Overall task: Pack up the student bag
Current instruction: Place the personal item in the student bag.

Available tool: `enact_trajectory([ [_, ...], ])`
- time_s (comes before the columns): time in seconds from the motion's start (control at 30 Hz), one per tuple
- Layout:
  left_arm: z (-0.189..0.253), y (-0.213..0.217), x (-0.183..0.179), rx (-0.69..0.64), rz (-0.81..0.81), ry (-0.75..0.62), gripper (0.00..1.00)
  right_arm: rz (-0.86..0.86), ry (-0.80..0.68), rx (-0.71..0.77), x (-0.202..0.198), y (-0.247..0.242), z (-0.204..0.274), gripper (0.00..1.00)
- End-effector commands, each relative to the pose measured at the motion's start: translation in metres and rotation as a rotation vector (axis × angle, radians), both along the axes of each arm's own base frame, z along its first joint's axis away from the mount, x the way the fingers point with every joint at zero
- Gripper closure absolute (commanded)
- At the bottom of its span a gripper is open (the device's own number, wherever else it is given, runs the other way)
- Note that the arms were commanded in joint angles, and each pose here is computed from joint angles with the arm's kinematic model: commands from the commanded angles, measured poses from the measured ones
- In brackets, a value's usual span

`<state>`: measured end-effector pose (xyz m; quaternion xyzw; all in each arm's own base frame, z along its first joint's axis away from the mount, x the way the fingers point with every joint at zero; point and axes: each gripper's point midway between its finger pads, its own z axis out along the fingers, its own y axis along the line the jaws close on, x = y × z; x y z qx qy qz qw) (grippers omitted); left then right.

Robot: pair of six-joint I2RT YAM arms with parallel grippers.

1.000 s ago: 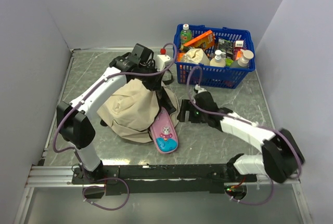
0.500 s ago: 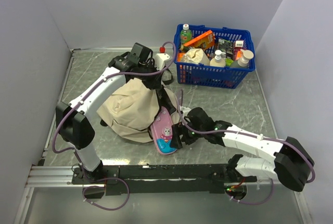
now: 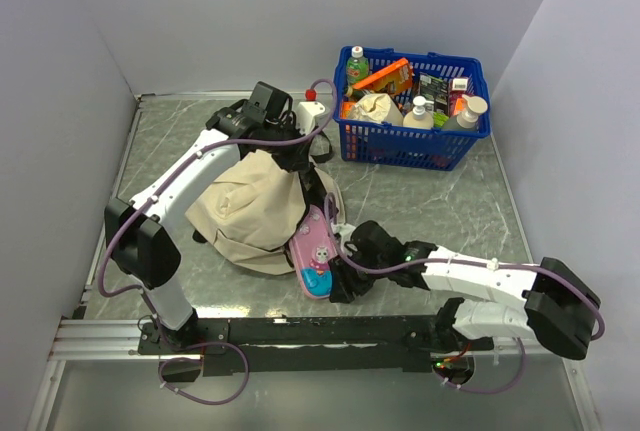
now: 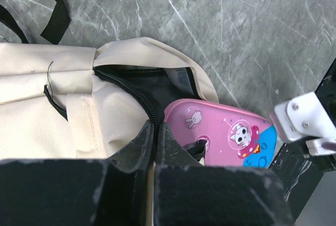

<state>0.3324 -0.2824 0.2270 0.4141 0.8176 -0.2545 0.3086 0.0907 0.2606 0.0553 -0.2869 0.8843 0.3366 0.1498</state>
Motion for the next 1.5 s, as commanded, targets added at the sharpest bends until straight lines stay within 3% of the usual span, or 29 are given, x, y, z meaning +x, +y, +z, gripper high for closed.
enact_trajectory([
  [0.0,0.032,-0.002,-0.004,-0.063,-0.015,-0.062,0.99,0.037,-0.050,-0.005,-0.010,0.004,-0.008,0.50],
  [0.27,0.032,-0.002,-0.003,-0.059,-0.016,-0.055,0.99,0.123,-0.090,0.012,-0.012,0.041,-0.027,0.54],
  [0.8,0.036,-0.007,-0.015,-0.091,-0.066,-0.020,0.99,-0.058,-0.633,0.134,0.088,0.081,0.069,0.52],
  [1.1,0.039,-0.011,-0.024,-0.117,-0.112,0.008,0.99,-0.065,-0.665,0.237,0.122,0.120,0.100,0.53],
  [1.23,0.037,-0.012,-0.025,-0.116,-0.118,0.020,0.99,-0.063,-0.655,0.191,0.131,0.121,0.096,0.53],
  [1.27,0.037,-0.011,-0.027,-0.114,-0.120,0.022,0.99,-0.085,-0.651,0.203,0.127,0.112,0.101,0.51],
  [1.4,0.032,-0.010,-0.028,-0.106,-0.129,0.023,0.99,-0.237,-0.586,0.215,0.125,0.064,0.104,0.17],
  [1.47,0.030,-0.010,-0.027,-0.103,-0.128,0.024,0.99,-0.290,-0.527,0.265,0.117,0.044,0.104,0.11],
])
